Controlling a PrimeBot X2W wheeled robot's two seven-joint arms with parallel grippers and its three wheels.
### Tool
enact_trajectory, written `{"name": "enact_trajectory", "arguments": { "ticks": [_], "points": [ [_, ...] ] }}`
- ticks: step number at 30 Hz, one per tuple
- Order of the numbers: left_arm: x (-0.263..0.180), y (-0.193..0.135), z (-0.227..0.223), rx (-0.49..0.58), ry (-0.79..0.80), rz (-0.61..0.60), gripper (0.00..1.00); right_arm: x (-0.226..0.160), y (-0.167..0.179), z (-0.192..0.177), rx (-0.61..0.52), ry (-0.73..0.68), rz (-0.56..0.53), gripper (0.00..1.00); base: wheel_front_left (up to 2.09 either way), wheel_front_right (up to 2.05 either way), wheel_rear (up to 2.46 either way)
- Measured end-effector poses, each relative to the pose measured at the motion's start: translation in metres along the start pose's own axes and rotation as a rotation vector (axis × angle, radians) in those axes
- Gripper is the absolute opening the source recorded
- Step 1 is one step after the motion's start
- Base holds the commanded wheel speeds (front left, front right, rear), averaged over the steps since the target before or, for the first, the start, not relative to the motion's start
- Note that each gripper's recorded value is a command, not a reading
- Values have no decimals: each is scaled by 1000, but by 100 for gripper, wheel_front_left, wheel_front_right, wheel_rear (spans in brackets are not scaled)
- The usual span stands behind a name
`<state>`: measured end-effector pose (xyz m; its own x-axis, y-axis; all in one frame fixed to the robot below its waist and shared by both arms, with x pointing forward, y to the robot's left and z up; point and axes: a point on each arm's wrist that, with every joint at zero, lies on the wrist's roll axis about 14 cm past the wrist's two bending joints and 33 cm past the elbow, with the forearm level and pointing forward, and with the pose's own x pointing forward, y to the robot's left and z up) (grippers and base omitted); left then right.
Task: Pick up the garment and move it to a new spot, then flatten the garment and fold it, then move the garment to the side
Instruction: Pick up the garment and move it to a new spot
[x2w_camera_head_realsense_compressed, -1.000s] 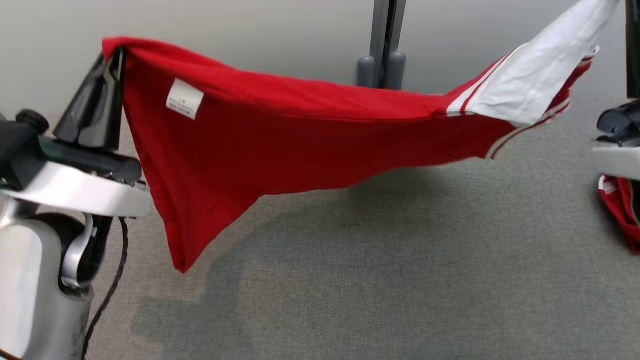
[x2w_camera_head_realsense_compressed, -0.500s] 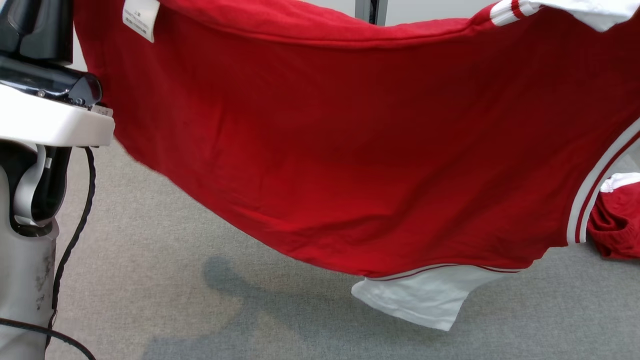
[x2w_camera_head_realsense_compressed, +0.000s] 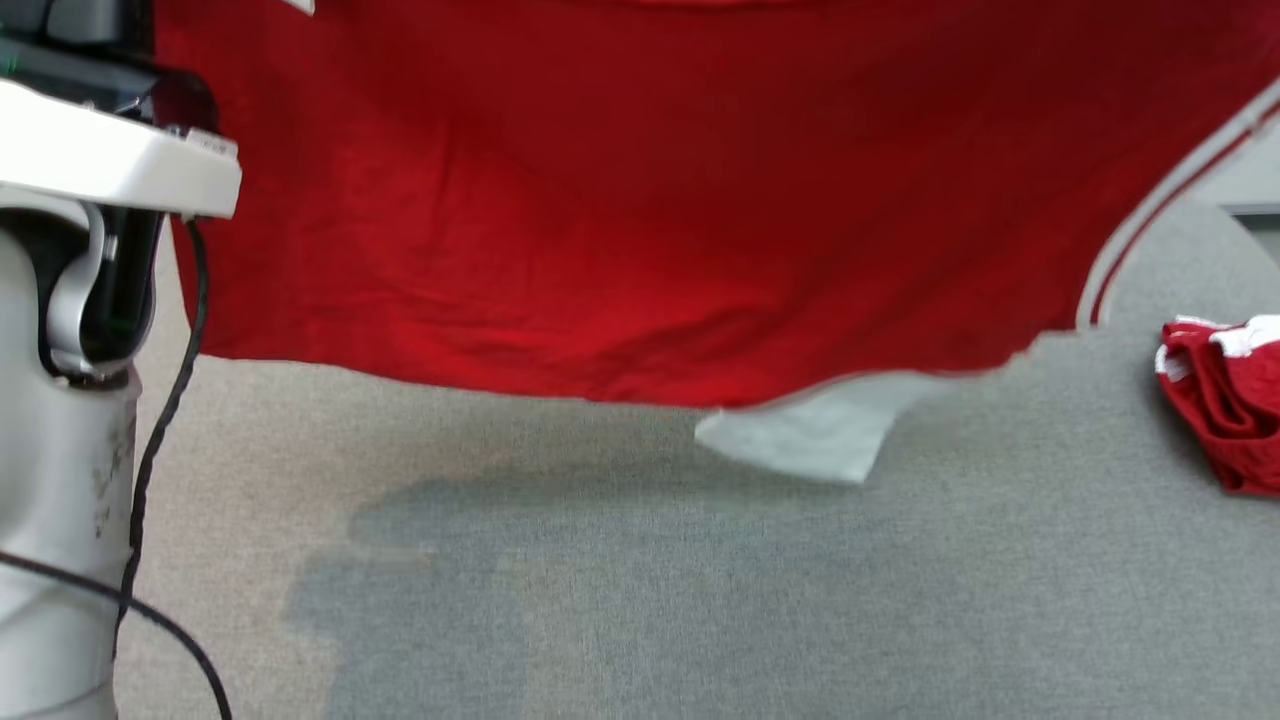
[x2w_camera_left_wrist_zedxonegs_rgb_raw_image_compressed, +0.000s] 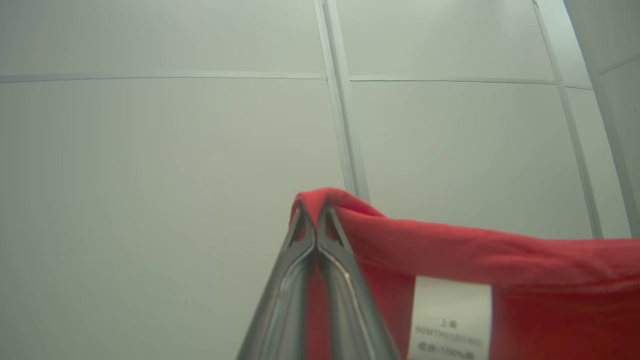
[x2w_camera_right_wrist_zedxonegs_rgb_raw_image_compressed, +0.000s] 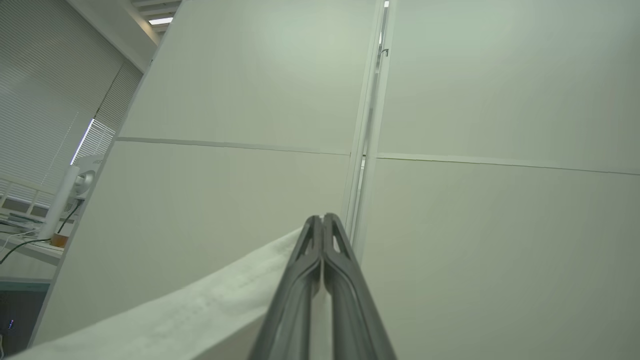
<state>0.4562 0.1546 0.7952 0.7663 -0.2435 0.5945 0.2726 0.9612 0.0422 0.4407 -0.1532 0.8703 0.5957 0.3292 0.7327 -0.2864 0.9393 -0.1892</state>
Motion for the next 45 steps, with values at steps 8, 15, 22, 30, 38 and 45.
{"name": "enact_trajectory", "arguments": {
  "ticks": [8,15,22,30,38,45],
  "points": [
    [44,9,-63,-69,48,6,0,34,-2,-75,35,78,13,0,0,0,0],
    [73,28,-122,-173,91,85,0,74,10,-130,120,104,12,0,0,0,0],
    [73,46,-173,-262,197,186,0,79,7,-165,274,119,-77,0,0,0,0],
    [24,32,-267,-399,435,262,0,7,20,-262,359,368,-131,0,0,0,0],
    [-86,2,-331,-560,666,372,0,-134,39,-328,557,632,-325,0,0,0,0],
    [-174,-16,-340,-636,784,450,0,-246,75,-325,682,809,-422,0,0,0,0]
  ]
}}
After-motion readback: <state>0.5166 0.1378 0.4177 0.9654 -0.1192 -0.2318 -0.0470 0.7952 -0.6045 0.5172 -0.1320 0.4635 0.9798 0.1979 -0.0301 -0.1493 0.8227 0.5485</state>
